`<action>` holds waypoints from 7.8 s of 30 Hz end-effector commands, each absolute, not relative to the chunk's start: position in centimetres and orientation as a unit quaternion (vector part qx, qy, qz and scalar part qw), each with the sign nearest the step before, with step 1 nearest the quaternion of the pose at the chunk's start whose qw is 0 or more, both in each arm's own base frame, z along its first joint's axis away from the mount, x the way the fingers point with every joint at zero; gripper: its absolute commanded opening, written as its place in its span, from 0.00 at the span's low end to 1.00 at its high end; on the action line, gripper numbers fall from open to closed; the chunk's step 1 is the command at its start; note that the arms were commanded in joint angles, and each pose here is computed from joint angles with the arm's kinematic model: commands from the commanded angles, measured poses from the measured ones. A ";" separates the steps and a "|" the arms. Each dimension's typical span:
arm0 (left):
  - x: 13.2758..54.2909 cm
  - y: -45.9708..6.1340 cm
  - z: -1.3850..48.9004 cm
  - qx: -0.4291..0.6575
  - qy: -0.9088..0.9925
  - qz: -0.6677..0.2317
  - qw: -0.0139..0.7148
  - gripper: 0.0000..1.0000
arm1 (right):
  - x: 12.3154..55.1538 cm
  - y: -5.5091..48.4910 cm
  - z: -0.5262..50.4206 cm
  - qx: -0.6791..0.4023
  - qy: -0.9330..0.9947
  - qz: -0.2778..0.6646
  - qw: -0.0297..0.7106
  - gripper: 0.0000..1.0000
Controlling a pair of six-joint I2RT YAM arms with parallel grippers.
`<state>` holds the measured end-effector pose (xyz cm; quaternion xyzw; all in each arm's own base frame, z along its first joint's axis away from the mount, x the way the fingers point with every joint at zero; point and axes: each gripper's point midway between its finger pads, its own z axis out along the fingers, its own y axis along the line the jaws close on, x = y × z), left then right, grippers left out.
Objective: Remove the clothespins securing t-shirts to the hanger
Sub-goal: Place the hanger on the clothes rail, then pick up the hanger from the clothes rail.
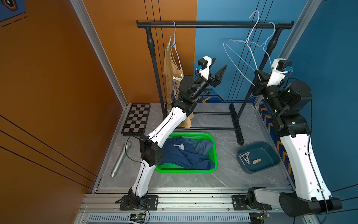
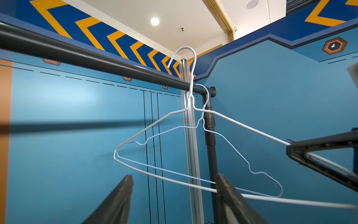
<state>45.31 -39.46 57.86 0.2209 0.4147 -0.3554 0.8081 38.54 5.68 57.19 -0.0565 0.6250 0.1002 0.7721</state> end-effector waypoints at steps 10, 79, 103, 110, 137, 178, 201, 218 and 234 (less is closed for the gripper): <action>45.4 -39.2 58.0 0.222 0.406 -0.369 0.806 0.69 | 39.6 5.9 55.8 -0.041 0.631 0.165 0.757 0.00; 28.4 -20.6 48.0 0.224 0.532 -0.191 0.794 0.72 | 28.9 23.5 49.6 -0.232 0.655 0.207 0.689 0.59; 33.0 -16.4 49.2 0.197 0.543 -0.175 0.797 0.73 | 34.7 32.1 49.6 -0.251 0.634 0.260 0.684 0.64; 34.7 -16.0 51.5 0.197 0.532 -0.172 0.806 0.73 | 36.2 33.5 50.0 -0.249 0.629 0.261 0.688 0.65; 39.2 -15.1 60.5 0.198 0.456 -0.175 0.850 0.73 | 40.1 34.1 51.8 -0.217 0.621 0.226 0.719 0.63; 40.5 -15.2 60.2 0.197 0.460 -0.180 0.847 0.73 | 41.4 32.6 50.7 -0.218 0.642 0.178 0.713 0.09; 40.9 -15.3 60.5 0.193 0.458 -0.187 0.847 0.73 | 40.5 28.2 56.4 -0.175 0.595 0.194 0.760 0.00; 40.8 -15.4 60.6 0.193 0.457 -0.190 0.847 0.73 | 39.6 28.7 59.2 -0.204 0.568 0.194 0.773 0.00; 40.9 -15.3 61.2 0.187 0.454 -0.207 0.846 0.72 | 39.1 28.5 60.4 -0.209 0.553 0.190 0.784 0.00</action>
